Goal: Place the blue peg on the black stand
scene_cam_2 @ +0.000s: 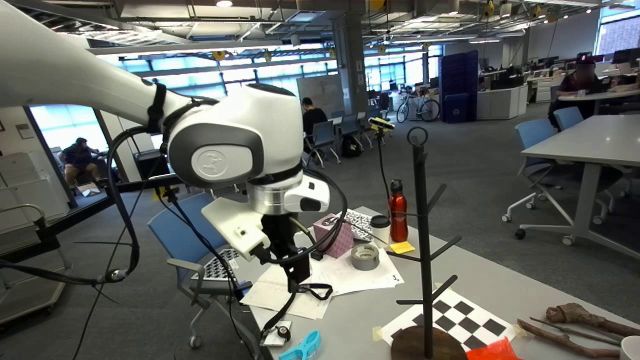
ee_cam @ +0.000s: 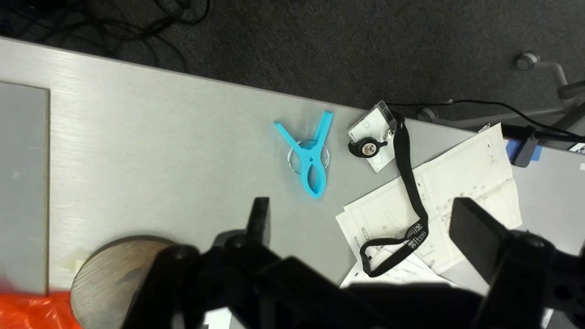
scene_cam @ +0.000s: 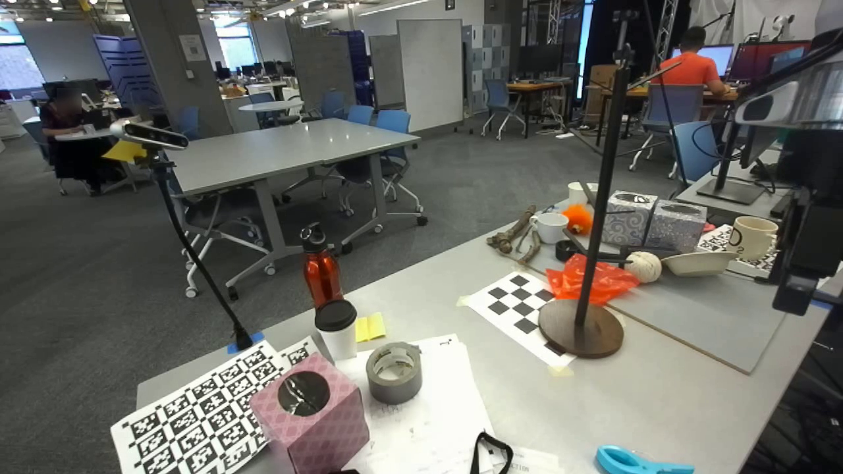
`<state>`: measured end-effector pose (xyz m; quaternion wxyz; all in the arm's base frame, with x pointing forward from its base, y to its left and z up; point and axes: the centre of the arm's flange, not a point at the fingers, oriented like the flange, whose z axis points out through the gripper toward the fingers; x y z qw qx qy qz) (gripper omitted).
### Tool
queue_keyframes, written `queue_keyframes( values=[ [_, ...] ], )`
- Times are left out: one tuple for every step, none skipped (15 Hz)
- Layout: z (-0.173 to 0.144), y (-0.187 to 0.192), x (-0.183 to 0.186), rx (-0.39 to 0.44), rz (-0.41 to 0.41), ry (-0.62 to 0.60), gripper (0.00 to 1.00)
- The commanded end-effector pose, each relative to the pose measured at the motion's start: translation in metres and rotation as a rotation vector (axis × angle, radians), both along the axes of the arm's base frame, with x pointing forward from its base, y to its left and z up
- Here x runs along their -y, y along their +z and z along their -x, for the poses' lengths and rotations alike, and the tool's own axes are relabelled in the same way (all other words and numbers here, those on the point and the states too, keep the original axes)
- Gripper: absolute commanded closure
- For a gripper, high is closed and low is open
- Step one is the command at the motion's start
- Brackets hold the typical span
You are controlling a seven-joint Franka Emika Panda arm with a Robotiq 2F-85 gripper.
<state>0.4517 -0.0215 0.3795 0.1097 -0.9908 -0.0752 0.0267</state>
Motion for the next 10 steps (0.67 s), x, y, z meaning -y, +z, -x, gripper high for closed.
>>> queue_keyframes(
  values=[
    [-0.021,-0.029,-0.007,-0.005,0.045,0.016,0.00],
    [-0.024,-0.036,-0.010,-0.007,0.052,0.023,0.00],
    [-0.026,-0.042,-0.012,-0.010,0.058,0.028,0.00],
    [-0.027,-0.046,-0.016,-0.014,0.069,0.035,0.00],
    [-0.014,-0.040,-0.013,-0.018,0.040,0.031,0.00],
    [-0.016,-0.045,-0.015,-0.023,0.047,0.038,0.00],
    [-0.017,-0.048,-0.017,-0.026,0.050,0.042,0.00],
    [-0.019,-0.049,-0.017,-0.028,0.052,0.044,0.00],
    [-0.019,-0.049,-0.017,-0.027,0.052,0.044,0.00],
    [-0.019,-0.048,-0.017,-0.026,0.052,0.044,0.00]
  ],
)
